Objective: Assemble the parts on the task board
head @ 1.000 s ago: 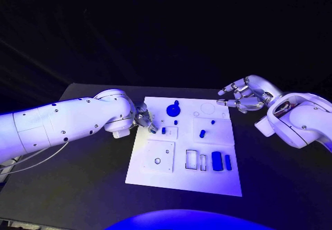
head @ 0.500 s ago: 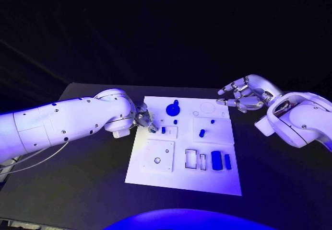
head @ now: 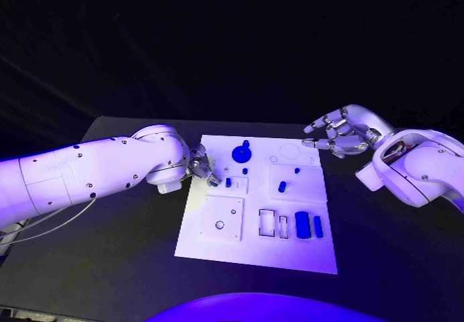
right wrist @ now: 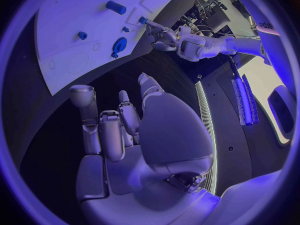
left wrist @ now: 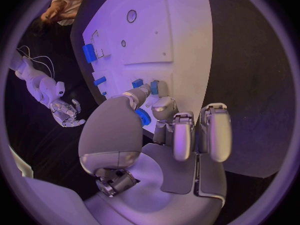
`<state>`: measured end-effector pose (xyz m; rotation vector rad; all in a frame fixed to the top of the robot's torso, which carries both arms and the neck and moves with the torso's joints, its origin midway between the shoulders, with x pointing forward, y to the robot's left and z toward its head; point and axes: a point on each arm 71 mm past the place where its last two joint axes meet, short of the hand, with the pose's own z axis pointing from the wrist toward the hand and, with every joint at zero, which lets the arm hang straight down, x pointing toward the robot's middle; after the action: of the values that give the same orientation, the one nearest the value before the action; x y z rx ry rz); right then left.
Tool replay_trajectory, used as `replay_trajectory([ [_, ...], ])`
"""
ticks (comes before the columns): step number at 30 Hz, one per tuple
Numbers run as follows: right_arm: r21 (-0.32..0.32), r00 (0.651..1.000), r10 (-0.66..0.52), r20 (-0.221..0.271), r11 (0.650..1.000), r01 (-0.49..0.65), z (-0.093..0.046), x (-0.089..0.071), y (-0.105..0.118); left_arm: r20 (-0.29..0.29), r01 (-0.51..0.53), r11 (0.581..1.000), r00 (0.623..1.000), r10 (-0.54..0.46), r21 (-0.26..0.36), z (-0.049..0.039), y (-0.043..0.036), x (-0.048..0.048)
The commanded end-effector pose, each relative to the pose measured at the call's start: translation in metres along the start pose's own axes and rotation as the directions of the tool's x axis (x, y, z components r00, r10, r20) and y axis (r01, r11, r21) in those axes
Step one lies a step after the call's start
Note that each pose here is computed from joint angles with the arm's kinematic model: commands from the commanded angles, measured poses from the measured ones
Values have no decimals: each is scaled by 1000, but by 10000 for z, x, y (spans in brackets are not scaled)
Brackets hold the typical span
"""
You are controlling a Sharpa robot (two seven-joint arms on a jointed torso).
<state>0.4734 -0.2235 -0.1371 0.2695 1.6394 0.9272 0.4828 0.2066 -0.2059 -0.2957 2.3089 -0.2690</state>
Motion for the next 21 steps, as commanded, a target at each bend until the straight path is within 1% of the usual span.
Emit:
replay_trajectory([
  [1,-10,1000,-7,-8,1000,7,-2,11,10,-7,-23,999,1000,23,-28,1,8,12],
  [21,-10,1000,-7,-8,1000,7,-1,10,9,2,-42,999,999,42,-31,2,6,3],
])
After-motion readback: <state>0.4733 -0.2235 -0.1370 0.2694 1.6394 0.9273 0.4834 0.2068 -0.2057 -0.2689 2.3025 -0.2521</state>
